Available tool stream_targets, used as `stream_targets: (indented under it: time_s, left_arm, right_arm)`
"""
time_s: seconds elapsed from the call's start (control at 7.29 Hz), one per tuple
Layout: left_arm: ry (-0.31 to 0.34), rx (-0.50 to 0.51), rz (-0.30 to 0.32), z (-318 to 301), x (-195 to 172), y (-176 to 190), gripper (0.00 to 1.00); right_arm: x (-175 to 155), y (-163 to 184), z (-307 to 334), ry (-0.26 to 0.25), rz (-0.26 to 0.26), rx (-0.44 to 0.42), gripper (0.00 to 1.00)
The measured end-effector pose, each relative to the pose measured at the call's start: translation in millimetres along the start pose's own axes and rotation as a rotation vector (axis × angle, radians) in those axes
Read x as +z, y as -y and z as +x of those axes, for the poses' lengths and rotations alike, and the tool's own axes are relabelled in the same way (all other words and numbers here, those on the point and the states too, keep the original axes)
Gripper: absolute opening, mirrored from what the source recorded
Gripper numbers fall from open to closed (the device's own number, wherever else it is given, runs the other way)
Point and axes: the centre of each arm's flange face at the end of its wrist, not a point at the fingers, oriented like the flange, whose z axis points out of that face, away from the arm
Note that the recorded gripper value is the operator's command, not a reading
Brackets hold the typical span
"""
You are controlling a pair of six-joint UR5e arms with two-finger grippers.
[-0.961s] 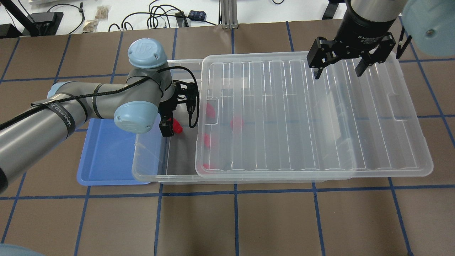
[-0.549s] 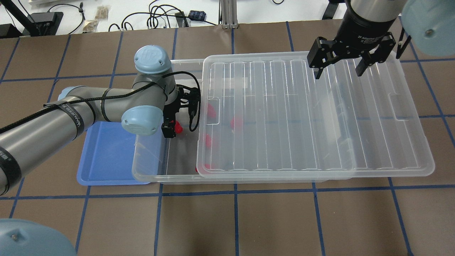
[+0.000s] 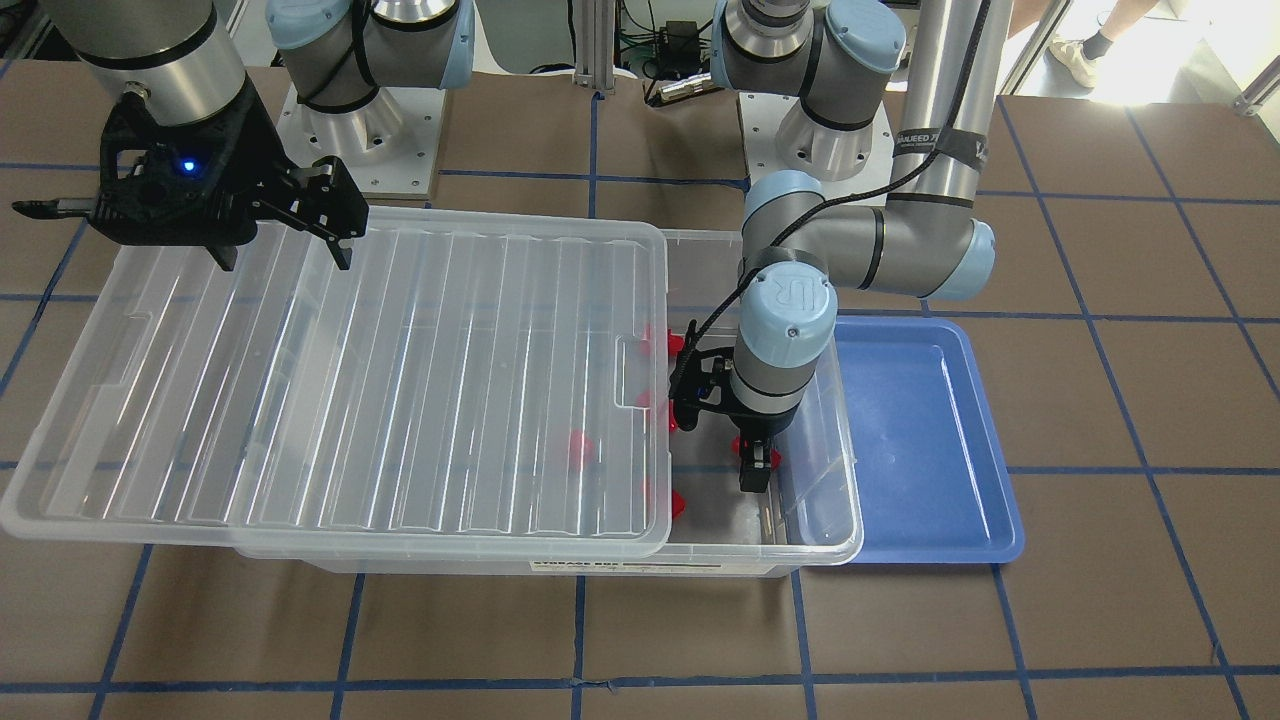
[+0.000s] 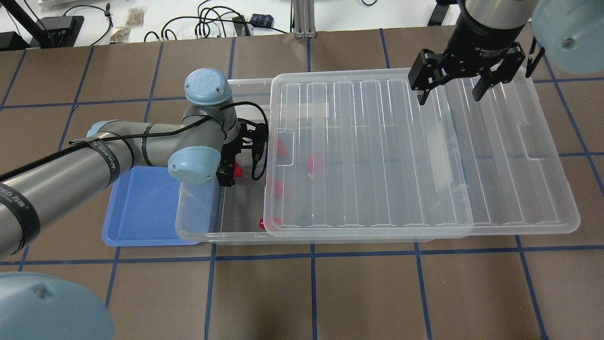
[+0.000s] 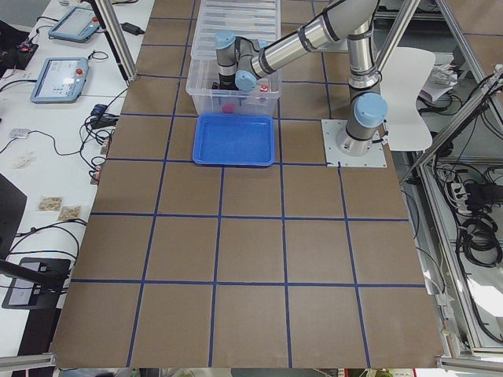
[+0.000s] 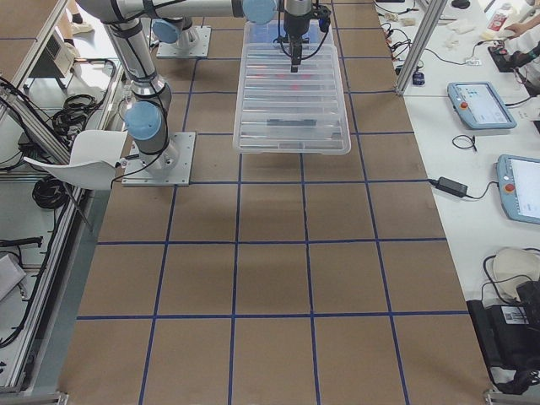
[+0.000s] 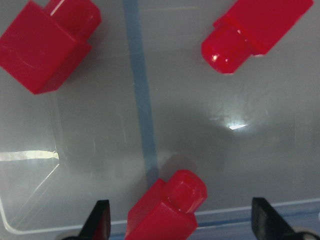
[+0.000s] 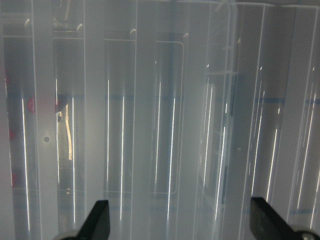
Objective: Place red block in blue tray from box
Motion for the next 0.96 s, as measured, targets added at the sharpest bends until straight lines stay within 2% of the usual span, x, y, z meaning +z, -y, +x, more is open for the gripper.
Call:
stream_targets:
  time_s: [0.41, 0.55, 0.69, 0.82, 0.96]
  left_arm:
    - [-0.009, 0.027, -0.001, 3.9, 7.8, 0.6, 0.98]
    - [-0.010, 0.028, -0.001, 4.0, 8.9, 0.9, 0.89]
    - [-0.009, 0.030, -0.001, 3.8, 10.0, 1.6, 0.69]
    - [-0.007, 0.031, -0.001, 3.6, 10.3, 2.1, 0.39]
    - [-0.006, 0.031, -0.001, 3.6, 10.3, 2.8, 0.25]
  right_arm:
    - [3.9, 3.6, 5.8, -0.002, -0.007, 0.003, 1.00]
    - [4.3, 3.8, 6.2, -0.002, -0.007, 0.003, 1.00]
    - [4.6, 4.0, 6.5, -0.002, -0.008, 0.003, 1.00]
    - [4.5, 4.1, 6.6, -0.002, -0.007, 0.003, 1.00]
    - [4.4, 4.1, 6.6, -0.002, -0.007, 0.004, 1.00]
